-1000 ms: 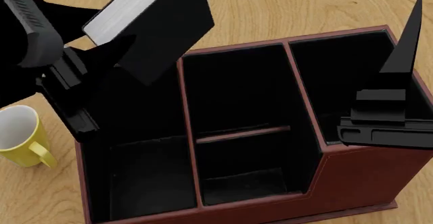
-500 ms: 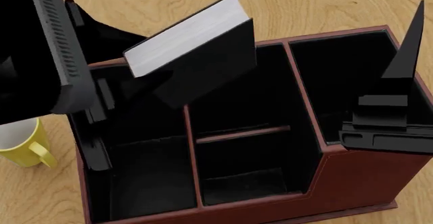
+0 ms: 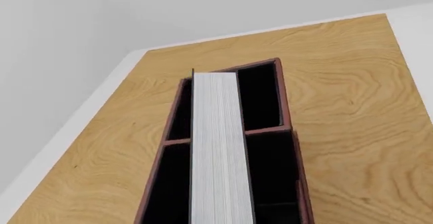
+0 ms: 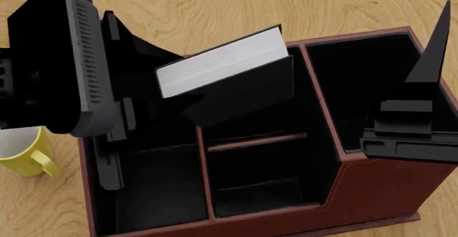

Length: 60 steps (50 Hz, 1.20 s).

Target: Pick up the book and place it in the back compartment of the caddy.

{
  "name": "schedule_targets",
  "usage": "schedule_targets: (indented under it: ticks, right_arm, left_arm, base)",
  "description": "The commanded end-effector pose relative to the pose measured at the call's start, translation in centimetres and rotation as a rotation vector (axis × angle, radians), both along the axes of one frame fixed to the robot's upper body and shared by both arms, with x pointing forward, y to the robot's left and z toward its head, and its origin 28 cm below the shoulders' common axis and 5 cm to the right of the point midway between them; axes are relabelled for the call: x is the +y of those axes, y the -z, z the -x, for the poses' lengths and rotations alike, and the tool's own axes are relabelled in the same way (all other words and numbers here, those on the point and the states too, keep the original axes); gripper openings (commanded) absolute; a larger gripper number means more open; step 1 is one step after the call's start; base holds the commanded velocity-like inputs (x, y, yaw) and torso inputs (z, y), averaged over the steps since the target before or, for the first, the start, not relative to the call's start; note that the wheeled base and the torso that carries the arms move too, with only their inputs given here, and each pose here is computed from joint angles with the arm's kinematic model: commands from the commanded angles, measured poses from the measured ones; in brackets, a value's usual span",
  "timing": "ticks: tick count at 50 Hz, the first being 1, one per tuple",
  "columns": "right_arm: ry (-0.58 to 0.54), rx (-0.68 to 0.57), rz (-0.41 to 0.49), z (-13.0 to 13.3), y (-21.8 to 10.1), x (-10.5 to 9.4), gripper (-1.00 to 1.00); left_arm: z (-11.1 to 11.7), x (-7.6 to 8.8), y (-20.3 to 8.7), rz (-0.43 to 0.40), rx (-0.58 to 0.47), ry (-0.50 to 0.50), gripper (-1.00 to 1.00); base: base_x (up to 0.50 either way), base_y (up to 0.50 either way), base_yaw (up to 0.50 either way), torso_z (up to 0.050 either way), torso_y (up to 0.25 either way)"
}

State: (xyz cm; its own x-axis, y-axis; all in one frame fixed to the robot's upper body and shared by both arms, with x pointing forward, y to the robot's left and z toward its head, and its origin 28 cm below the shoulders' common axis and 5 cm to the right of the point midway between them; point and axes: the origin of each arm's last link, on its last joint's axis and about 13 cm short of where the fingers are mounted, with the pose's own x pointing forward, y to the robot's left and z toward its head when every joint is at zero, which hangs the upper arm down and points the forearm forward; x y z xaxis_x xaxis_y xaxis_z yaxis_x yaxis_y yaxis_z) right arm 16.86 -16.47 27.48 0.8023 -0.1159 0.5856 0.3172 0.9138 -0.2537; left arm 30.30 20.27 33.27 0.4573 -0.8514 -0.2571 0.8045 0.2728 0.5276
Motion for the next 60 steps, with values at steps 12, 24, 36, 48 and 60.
schedule_targets:
  ticks: [12,24,36,48,60]
  right_arm:
    - [0.011,0.005,0.0,0.0,0.0,-0.1,1.0]
    - [0.013,0.007,-0.003,-0.1,0.2,-0.2,1.0]
    - [0.014,0.008,-0.004,-0.2,0.3,-0.3,1.0]
    - [0.013,0.008,-0.007,-0.1,0.5,-0.3,1.0]
    - [0.013,0.011,-0.009,-0.1,0.6,-0.3,1.0]
  left_arm:
    - [-1.1,-0.5,-0.3,-0.007,-0.003,0.087,-1.0]
    - [-1.4,-1.0,0.1,-0.016,0.023,0.097,-1.0]
    - [-1.8,-1.3,1.0,-0.031,0.049,0.103,-1.0]
    - [-1.7,-1.6,1.6,-0.036,0.063,0.118,-1.0]
    - [-1.9,-2.1,2.1,-0.044,0.069,0.13,-1.0]
  base:
    - [0.0,0.0,0.0,0.0,0.002]
    - [0.0,0.0,0.0,0.001,0.001]
    - [0.0,0.0,0.0,0.0,0.002]
    - [0.0,0.0,0.0,0.0,0.001]
    - [0.0,0.0,0.0,0.001,0.002]
